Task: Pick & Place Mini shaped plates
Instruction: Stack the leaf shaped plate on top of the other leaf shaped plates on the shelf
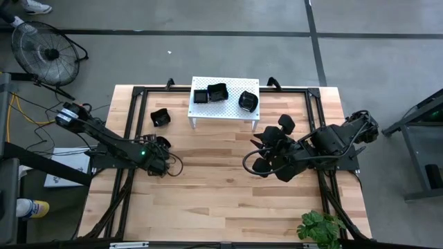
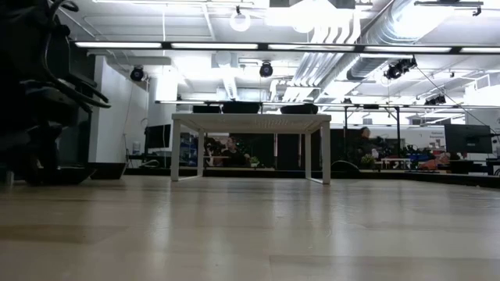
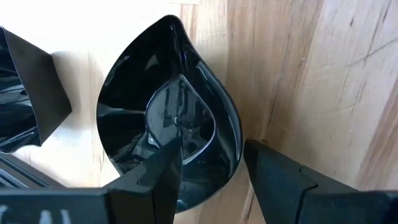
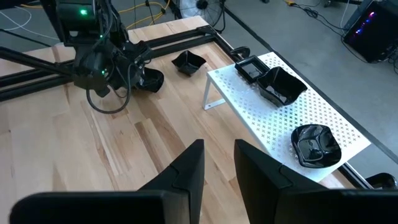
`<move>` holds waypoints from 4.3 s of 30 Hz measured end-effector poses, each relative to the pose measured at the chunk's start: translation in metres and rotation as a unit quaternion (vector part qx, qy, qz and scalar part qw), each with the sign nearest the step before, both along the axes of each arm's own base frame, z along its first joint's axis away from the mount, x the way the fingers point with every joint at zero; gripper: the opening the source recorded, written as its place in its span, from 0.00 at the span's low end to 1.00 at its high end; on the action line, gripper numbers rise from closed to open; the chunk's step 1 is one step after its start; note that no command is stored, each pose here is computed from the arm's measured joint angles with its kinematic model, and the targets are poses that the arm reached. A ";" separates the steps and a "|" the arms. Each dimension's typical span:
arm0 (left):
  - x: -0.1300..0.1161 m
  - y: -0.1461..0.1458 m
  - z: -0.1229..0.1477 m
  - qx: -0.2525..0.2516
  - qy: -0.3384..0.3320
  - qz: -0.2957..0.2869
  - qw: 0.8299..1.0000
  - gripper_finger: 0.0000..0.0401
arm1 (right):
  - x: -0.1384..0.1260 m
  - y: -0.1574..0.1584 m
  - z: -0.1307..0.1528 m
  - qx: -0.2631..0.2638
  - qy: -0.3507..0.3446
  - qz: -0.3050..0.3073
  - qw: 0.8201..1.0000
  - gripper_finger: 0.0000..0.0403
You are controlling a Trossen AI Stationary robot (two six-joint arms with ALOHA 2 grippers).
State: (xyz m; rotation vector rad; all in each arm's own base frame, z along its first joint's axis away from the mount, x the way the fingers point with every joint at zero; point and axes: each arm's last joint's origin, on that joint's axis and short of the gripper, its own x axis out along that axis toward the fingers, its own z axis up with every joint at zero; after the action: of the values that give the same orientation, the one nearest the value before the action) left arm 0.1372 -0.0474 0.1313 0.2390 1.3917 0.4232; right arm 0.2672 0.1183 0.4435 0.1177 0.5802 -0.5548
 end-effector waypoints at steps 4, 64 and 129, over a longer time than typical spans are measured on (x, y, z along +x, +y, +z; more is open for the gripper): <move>0.000 0.000 0.000 -0.003 0.000 0.000 1.000 0.44 | 0.000 0.000 0.000 0.001 0.002 0.001 1.000 0.21; 0.073 -0.031 0.132 0.059 -0.089 -0.314 0.943 0.00 | 0.016 0.002 -0.013 0.081 -0.031 -0.069 0.994 0.21; 0.114 -0.033 0.150 0.526 0.228 -0.393 0.719 0.00 | 0.147 -0.060 -0.069 -0.040 -0.038 -0.069 0.996 0.48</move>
State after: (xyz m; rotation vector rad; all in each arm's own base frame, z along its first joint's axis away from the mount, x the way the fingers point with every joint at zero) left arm 0.2512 -0.0807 0.2813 1.9208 1.2128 0.3945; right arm 0.4146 0.0582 0.3750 0.1037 0.4779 -0.7037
